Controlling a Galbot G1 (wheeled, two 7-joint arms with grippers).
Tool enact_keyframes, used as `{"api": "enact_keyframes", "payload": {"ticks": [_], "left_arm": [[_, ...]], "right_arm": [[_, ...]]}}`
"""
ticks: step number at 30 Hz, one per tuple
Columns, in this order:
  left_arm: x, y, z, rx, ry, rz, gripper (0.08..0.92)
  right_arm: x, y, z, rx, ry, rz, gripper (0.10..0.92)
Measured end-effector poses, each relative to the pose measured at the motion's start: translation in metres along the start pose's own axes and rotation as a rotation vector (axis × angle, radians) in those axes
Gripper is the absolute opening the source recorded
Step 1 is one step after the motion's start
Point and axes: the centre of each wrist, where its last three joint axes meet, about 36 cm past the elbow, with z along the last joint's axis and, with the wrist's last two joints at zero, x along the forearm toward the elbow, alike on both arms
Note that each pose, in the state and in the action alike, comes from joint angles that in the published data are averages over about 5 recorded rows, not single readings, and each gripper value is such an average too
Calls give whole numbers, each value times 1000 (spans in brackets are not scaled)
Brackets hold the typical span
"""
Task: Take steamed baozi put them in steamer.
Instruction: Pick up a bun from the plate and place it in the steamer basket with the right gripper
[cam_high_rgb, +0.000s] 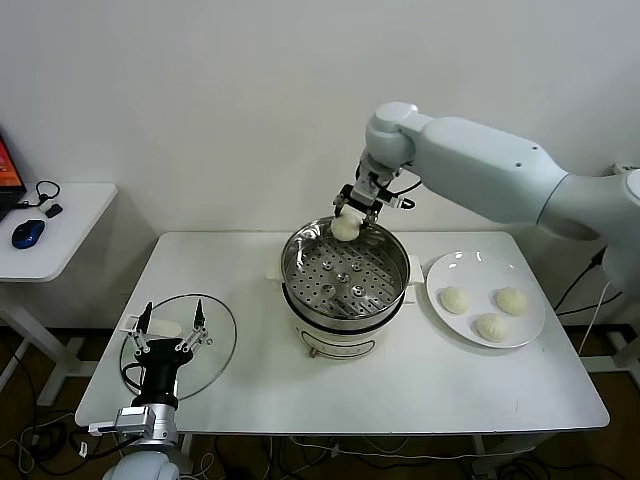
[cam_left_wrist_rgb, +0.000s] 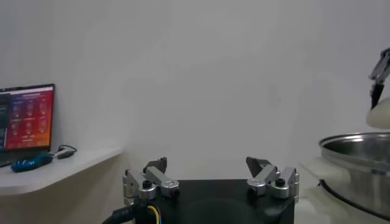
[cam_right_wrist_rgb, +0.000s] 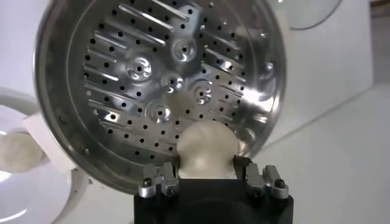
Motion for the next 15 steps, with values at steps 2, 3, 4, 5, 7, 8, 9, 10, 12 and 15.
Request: {"api": "enact_keyframes", "payload": {"ticks": [2, 3, 4, 5, 7, 8, 9, 10, 12, 15], "left_arm": [[0, 1, -1, 3, 1, 0, 823], [0, 2, -1, 3, 2, 0, 823], [0, 2, -1, 3, 2, -1, 823], [0, 3, -1, 3, 2, -2, 823], [0, 4, -1, 3, 3, -4, 823], [1, 5, -1, 4, 4, -5, 823], [1, 5, -1, 4, 5, -5, 823], [1, 5, -1, 5, 6, -6, 823], [2, 5, 0, 6, 7, -6, 823], [3, 5, 0, 7, 8, -6, 823]], "right_arm": [[-8, -2, -2, 16, 0, -7, 594], [-12, -3, -2, 22, 0, -11, 594], [-15, -3, -3, 28, 0, -15, 594], [-19, -3, -4, 33, -1, -19, 594], [-25, -2, -5, 42, -2, -28, 594], [-28, -2, -6, 46, -2, -32, 594], [-31, -1, -6, 49, -2, -35, 594], [-33, -1, -6, 51, -2, -38, 594], [-37, -1, -7, 58, -2, -42, 594], [-43, -2, -9, 68, -1, -47, 594]]}}
